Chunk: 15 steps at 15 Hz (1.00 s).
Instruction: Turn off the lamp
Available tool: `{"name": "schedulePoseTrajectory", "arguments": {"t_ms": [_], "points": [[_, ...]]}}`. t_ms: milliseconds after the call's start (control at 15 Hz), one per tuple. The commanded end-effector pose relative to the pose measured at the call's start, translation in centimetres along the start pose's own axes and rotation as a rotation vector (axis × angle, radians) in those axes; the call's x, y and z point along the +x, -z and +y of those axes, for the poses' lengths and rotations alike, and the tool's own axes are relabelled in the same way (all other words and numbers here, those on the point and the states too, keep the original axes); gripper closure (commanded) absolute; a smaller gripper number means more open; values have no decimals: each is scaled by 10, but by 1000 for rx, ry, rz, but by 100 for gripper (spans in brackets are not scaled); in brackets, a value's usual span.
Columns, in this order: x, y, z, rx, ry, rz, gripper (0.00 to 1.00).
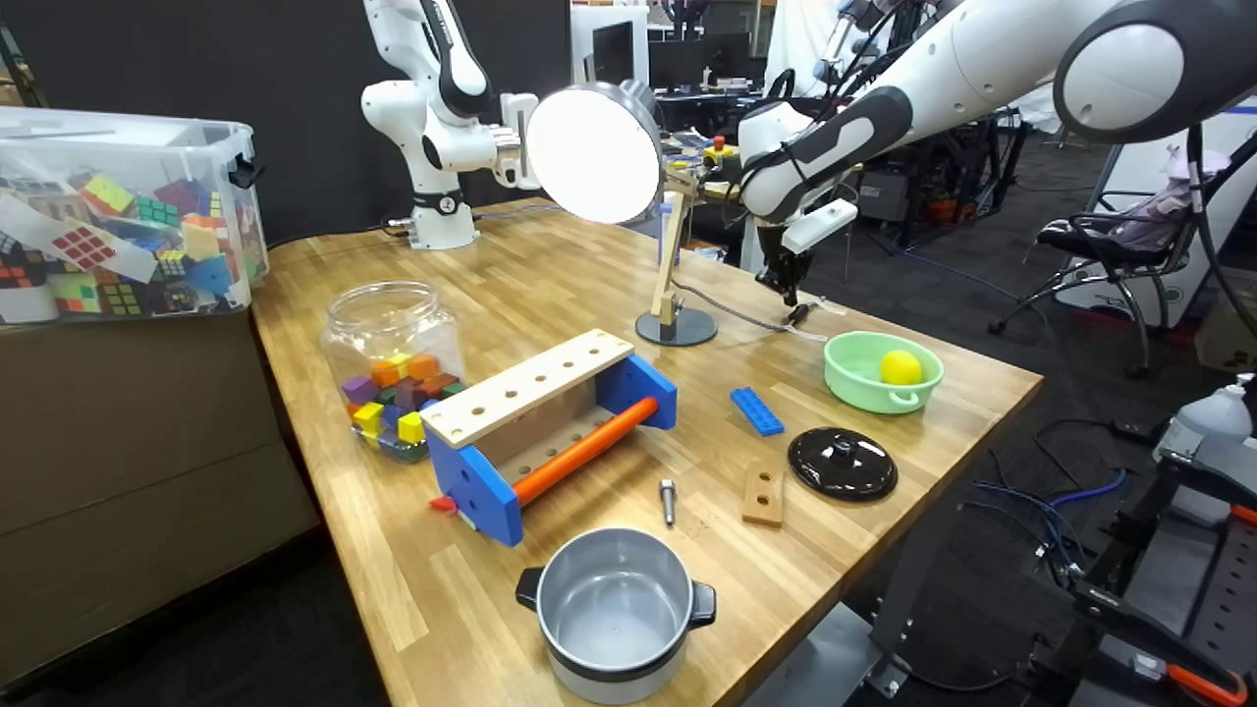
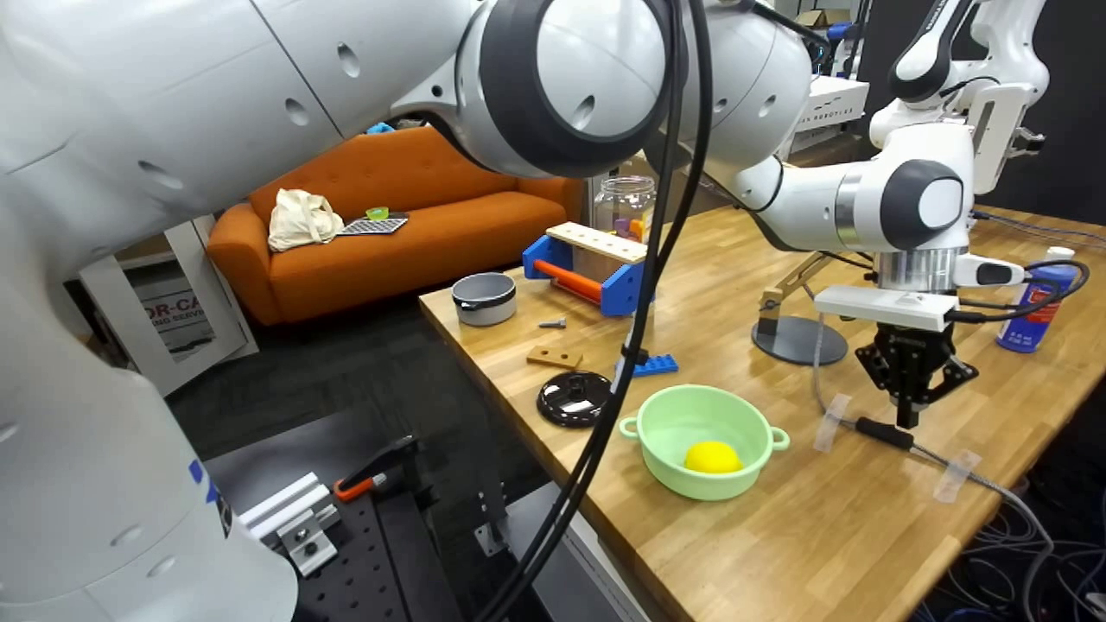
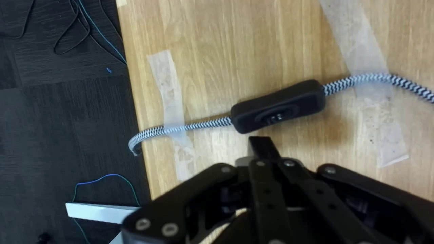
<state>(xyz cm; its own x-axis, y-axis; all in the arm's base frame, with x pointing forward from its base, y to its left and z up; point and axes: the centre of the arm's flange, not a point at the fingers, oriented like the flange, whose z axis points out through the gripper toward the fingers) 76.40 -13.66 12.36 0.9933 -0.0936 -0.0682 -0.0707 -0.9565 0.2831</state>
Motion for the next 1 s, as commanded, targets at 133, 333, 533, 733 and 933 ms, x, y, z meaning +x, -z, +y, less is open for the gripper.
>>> {"name": "schedulePoseTrajectory", "arguments": {"t_ms": [133,333,533,733,933], "points": [[6,9,1,-31,15,5,100],[2,6,-1,-31,17,-4,100],[-2,1,-1,-34,15,-15,100],[-6,-2,1,-39,14,-25,100],[-7,-1,1,-41,17,-24,100]]}}
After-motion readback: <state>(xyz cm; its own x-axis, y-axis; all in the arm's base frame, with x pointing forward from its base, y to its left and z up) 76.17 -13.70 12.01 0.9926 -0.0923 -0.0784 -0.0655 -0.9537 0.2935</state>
